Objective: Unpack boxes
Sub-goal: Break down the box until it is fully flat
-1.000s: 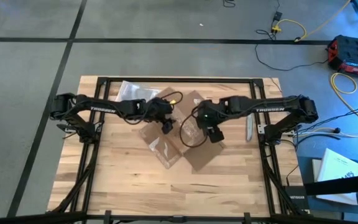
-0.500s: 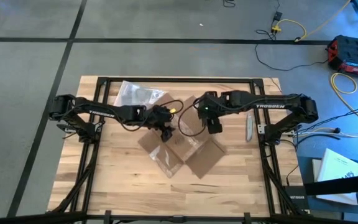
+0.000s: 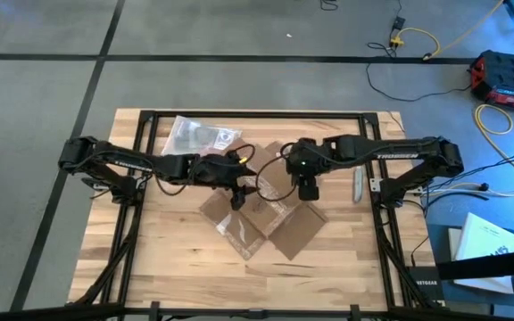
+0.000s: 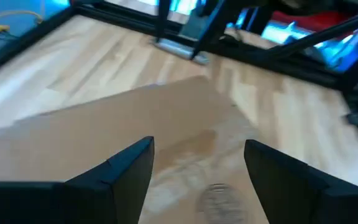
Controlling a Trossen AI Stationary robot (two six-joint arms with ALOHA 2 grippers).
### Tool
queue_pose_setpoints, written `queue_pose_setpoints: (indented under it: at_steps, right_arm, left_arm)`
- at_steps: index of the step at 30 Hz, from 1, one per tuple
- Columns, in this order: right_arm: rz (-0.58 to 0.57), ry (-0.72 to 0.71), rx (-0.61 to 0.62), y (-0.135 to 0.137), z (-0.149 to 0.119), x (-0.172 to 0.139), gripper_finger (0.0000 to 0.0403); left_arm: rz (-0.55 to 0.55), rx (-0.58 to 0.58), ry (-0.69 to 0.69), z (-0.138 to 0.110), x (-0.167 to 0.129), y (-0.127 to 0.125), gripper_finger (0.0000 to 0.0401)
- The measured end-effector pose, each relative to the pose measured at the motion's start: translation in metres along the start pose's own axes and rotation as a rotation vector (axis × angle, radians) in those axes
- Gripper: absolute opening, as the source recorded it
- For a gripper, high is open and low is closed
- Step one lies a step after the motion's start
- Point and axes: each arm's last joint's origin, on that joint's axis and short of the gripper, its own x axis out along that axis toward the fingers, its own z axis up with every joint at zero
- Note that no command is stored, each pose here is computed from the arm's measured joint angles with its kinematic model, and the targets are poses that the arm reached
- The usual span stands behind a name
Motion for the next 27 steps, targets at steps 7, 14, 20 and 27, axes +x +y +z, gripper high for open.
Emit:
queue_pose_setpoints:
  at_steps: [7,14,20,27]
  right_arm:
    - [0.019,0.029,0.225,0.012,-0.002,0.000,0.0113]
    - [-0.034,0.112,0.396,0.026,-0.014,0.004,0.0090]
    - [-0.041,0.151,0.523,0.043,-0.022,0.008,0.0087]
    - [-0.039,0.177,0.575,0.060,-0.027,0.005,0.0087]
  left_arm:
    - [0.118,0.019,-0.036,0.013,-0.014,0.026,0.0239]
    - [0.233,0.184,0.045,0.015,-0.024,0.058,0.0239]
    - [0.225,0.196,0.223,0.000,-0.026,0.070,0.0239]
    - [0.261,0.161,0.399,-0.020,-0.030,0.080,0.0239]
